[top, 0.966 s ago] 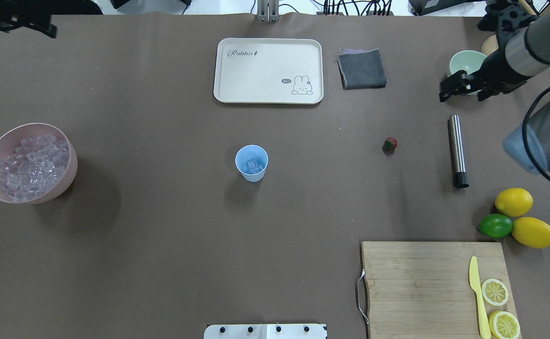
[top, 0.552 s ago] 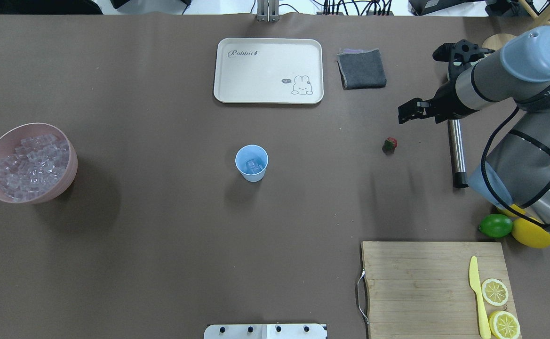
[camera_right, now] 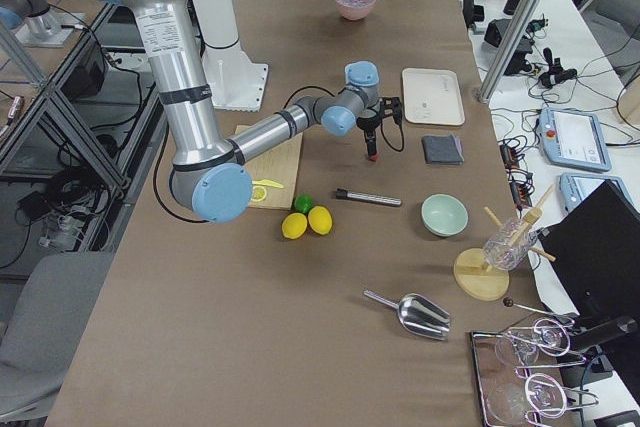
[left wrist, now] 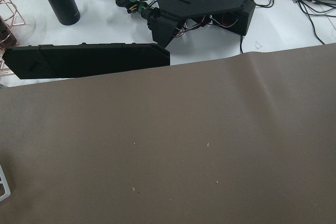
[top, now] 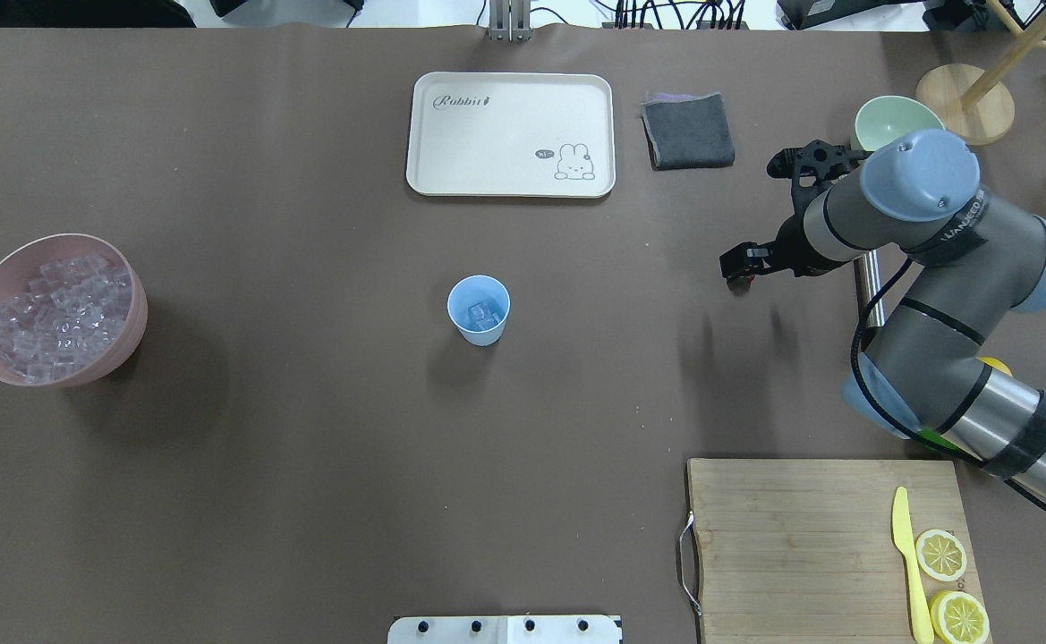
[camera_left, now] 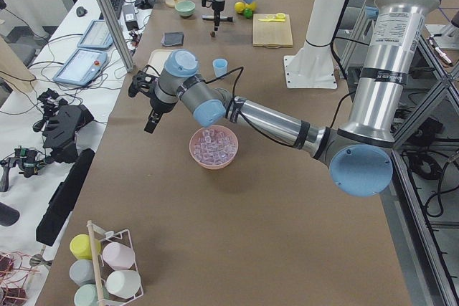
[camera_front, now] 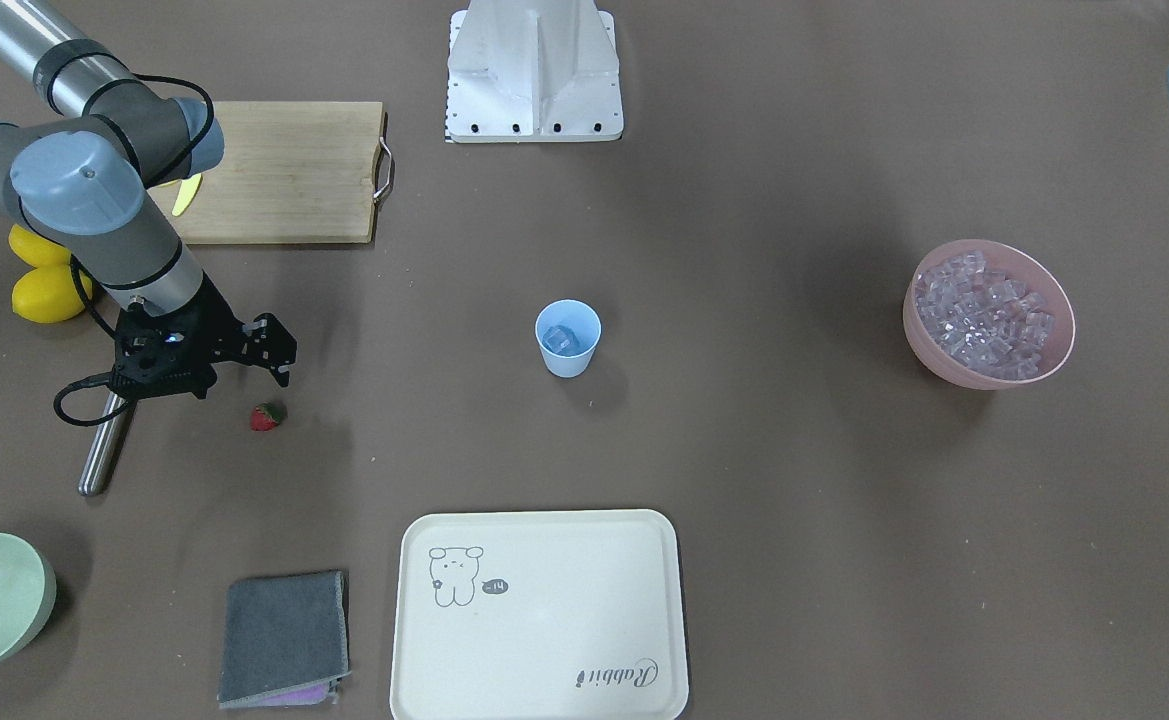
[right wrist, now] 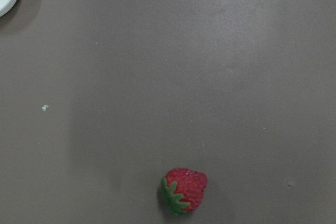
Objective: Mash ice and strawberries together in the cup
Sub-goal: 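Lower the right gripper onto the small strawberry and close on it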
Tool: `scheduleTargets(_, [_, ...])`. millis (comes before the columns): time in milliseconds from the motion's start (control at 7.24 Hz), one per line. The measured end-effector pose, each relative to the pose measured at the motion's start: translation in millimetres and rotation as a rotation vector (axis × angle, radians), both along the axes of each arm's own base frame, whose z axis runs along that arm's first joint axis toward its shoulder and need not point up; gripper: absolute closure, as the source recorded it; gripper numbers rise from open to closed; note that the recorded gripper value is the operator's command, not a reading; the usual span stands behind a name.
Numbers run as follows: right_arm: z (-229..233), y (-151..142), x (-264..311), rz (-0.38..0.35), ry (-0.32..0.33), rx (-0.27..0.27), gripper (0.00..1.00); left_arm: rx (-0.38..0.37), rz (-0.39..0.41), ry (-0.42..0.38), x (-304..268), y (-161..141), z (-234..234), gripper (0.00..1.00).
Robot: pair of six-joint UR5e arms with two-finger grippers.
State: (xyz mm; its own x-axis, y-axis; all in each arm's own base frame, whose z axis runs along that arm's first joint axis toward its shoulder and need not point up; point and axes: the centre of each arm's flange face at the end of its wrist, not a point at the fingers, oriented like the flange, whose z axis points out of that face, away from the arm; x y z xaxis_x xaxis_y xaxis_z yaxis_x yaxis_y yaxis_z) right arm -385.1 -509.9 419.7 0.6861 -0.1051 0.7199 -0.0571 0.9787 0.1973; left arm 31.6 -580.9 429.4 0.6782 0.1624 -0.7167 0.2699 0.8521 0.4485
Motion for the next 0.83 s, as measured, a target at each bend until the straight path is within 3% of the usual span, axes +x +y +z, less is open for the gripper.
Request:
scheduleTargets(276, [8, -11, -22, -0.002, 0.006, 0.009, 0.03, -0.004, -0.001, 0.002, -1, -1, 0, 0.03])
scheduleTargets(552, [13, -17, -29, 0.0, 0.013, 0.005, 0.32, -0.005, -0.001, 0.001, -1, -4, -2, 0.03])
scheduleTargets(828, [15, -17, -30, -0.002, 0.013, 0.001, 1.0, -0.007, -0.001, 0.001, 0, -8, -6, 0.03])
